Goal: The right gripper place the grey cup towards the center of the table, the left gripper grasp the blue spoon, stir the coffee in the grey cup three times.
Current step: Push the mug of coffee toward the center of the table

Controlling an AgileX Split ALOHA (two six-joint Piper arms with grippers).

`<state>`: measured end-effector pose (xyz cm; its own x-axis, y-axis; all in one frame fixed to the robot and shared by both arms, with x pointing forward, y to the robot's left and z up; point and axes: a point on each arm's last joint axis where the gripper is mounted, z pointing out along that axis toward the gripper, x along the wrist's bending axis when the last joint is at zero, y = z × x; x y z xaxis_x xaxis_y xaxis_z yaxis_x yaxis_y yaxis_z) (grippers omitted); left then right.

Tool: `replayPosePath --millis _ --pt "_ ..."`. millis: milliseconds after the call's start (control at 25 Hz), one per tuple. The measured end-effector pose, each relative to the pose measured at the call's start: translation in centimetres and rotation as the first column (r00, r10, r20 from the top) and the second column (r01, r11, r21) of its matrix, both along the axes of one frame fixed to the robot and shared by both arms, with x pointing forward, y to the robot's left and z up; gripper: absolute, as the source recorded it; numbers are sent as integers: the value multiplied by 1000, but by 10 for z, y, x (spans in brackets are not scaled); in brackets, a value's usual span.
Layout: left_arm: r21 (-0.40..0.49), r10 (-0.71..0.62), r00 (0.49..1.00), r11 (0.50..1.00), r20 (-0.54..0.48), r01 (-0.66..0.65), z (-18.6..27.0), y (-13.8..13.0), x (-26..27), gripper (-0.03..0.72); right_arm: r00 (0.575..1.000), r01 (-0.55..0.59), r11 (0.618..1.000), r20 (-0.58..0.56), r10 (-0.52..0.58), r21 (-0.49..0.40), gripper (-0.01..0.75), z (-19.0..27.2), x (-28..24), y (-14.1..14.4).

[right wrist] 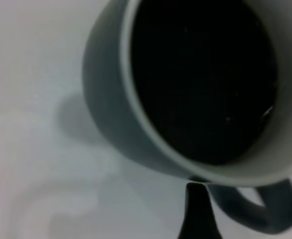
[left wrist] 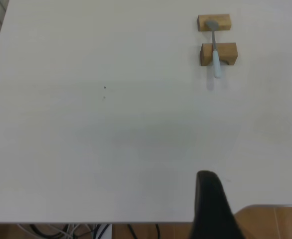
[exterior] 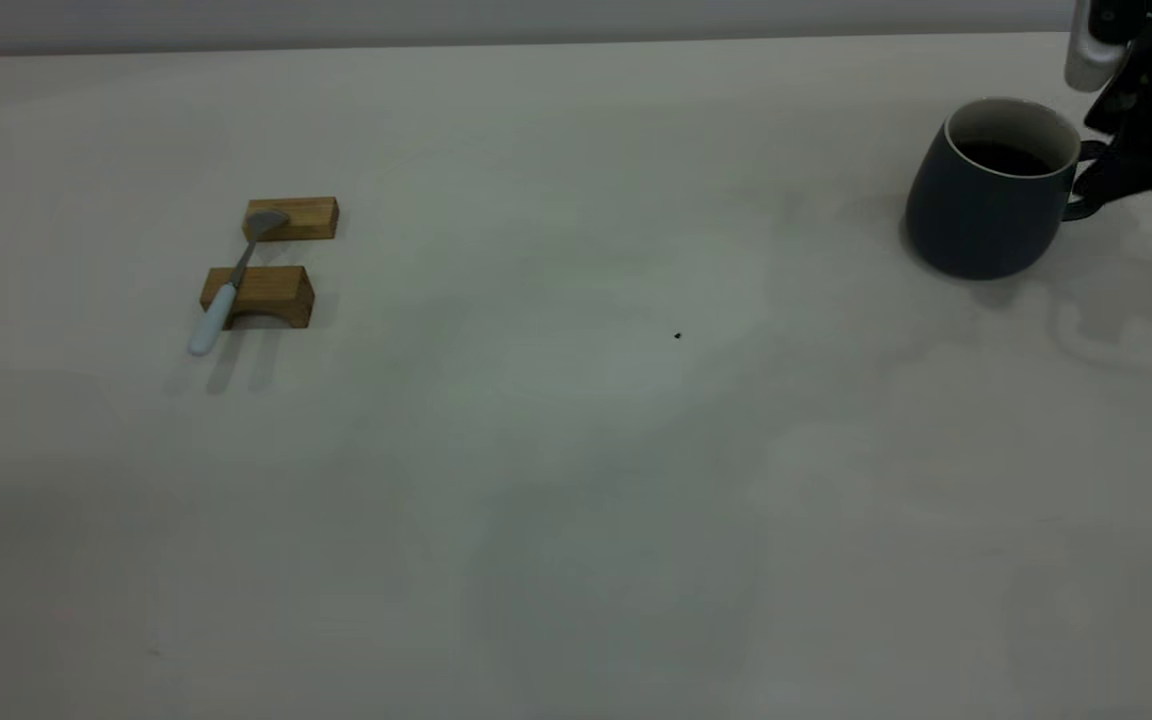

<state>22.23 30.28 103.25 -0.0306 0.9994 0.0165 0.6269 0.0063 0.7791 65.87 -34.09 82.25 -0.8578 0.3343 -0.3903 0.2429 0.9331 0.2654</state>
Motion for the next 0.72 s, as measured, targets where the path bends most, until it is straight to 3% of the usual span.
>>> replayPosePath --millis 440,720 --pt "0 0 1000 1000 0 0 0 0 0 519 999 19 1000 32 -18 -14 564 -2 13 -9" --pt "0 0 1000 1000 0 0 0 0 0 519 999 2 1000 -35 -2 1 552 -30 9 -7"
